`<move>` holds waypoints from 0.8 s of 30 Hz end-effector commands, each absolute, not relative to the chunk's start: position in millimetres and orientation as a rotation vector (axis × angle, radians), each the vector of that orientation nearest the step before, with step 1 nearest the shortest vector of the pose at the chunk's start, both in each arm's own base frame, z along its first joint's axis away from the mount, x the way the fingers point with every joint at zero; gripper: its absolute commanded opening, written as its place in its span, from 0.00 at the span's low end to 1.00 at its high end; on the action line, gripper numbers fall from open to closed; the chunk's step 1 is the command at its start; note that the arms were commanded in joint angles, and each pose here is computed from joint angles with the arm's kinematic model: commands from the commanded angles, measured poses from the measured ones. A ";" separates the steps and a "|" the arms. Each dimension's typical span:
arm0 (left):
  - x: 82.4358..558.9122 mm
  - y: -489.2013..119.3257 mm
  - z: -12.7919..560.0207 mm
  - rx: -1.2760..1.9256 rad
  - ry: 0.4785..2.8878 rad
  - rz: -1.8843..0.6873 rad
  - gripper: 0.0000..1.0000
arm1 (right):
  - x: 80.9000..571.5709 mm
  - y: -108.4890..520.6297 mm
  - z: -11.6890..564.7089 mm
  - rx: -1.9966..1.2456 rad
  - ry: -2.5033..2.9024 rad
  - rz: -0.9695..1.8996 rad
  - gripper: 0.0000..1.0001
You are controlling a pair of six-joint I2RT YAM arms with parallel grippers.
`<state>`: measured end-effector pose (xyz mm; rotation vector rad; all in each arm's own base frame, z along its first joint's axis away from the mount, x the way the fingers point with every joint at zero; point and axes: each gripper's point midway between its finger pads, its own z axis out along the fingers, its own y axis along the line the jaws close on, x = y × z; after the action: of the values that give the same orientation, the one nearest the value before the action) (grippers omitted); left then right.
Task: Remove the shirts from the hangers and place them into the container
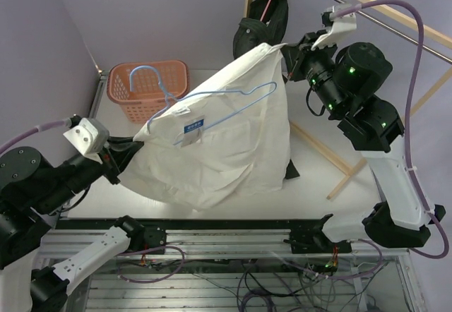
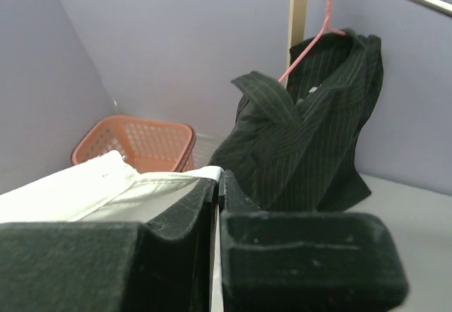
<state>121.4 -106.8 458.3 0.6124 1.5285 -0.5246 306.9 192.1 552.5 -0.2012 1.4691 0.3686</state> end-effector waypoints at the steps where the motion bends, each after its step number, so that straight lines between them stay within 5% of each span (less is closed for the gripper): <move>1: 113.9 -95.2 450.8 0.585 1.553 -0.502 0.07 | 292.0 174.9 574.5 -0.188 1.440 0.386 0.19; 2: 115.2 -97.4 450.1 0.591 1.556 -0.506 0.07 | 287.5 179.6 570.9 -0.225 1.463 0.410 0.33; 4: 119.6 -102.5 448.8 0.608 1.560 -0.510 0.07 | 271.4 184.5 571.4 -0.294 1.479 0.468 0.45; 15: 141.3 -160.8 443.1 0.859 1.527 -0.640 0.07 | 149.5 209.4 559.3 -0.810 1.443 0.853 0.56; 24: 144.7 -189.7 444.6 1.006 1.489 -0.736 0.07 | 162.5 236.4 481.9 -0.971 1.613 0.880 0.54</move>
<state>154.6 -178.2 413.3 0.9360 1.6481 -0.6753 155.2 221.4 512.3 -0.8774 1.5388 0.8641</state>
